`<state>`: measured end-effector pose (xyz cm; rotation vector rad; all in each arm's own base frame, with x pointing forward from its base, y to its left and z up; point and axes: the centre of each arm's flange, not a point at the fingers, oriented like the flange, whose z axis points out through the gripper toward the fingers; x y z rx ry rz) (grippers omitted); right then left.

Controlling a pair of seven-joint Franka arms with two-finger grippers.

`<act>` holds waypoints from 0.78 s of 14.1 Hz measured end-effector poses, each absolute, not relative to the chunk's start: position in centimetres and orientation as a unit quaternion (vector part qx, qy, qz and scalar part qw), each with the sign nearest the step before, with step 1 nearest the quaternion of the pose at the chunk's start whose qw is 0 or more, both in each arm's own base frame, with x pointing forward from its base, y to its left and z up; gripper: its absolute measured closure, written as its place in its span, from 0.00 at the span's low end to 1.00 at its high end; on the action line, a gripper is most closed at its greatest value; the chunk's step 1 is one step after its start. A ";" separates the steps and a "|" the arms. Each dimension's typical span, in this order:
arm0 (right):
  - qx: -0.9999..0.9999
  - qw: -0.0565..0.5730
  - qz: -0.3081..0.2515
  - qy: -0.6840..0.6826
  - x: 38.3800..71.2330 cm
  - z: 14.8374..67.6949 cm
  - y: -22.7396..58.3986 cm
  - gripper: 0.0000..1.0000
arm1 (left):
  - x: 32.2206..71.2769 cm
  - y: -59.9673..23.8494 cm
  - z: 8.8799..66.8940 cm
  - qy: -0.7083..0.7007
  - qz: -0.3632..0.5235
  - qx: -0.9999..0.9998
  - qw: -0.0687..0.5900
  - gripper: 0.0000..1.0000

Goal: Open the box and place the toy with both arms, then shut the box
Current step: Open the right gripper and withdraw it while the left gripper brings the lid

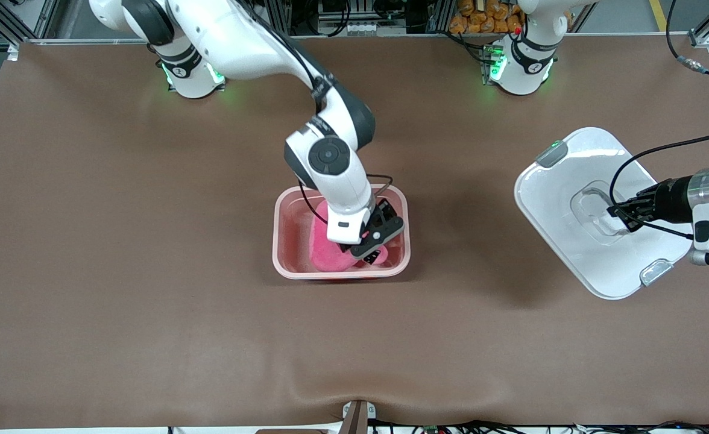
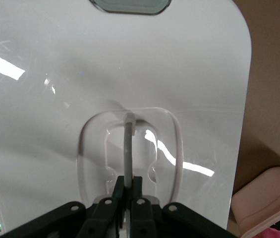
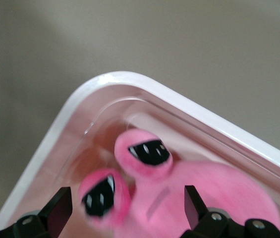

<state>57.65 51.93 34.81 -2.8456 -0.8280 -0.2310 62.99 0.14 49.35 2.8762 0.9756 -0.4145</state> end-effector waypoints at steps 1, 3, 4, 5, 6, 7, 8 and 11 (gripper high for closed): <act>-0.956 0.081 -0.072 -0.274 57.9 36.7 51.0 0.00 | 63.0 -0.2 49.5 0.318 -0.134 0.938 0.039 0.93; -0.963 0.071 -0.047 -0.255 59.2 40.1 47.3 0.00 | 62.9 -2.0 50.0 0.329 -0.133 0.934 0.038 0.93; -0.968 0.065 -0.033 -0.240 60.1 41.6 44.8 0.00 | 62.8 -3.3 50.3 0.338 -0.134 0.931 0.038 0.93; -0.973 0.060 -0.022 -0.222 61.3 43.2 41.8 0.00 | 62.6 -4.7 50.5 0.348 -0.135 0.927 0.037 0.93; -0.978 0.057 -0.016 -0.201 62.6 44.5 38.6 0.00 | 62.5 -6.0 50.6 0.359 -0.136 0.923 0.036 0.93; -0.982 0.056 -0.014 -0.182 63.8 45.7 35.1 0.00 | 62.3 -7.4 50.8 0.369 -0.138 0.918 0.034 0.93; -0.985 0.056 -0.013 -0.165 64.7 46.6 31.7 0.00 | 62.1 -8.7 50.9 0.378 -0.140 0.915 0.032 0.93; -0.991 0.056 -0.003 -0.118 65.6 48.3 22.4 0.00 | 61.5 -12.7 51.1 0.406 -0.138 0.903 0.026 0.93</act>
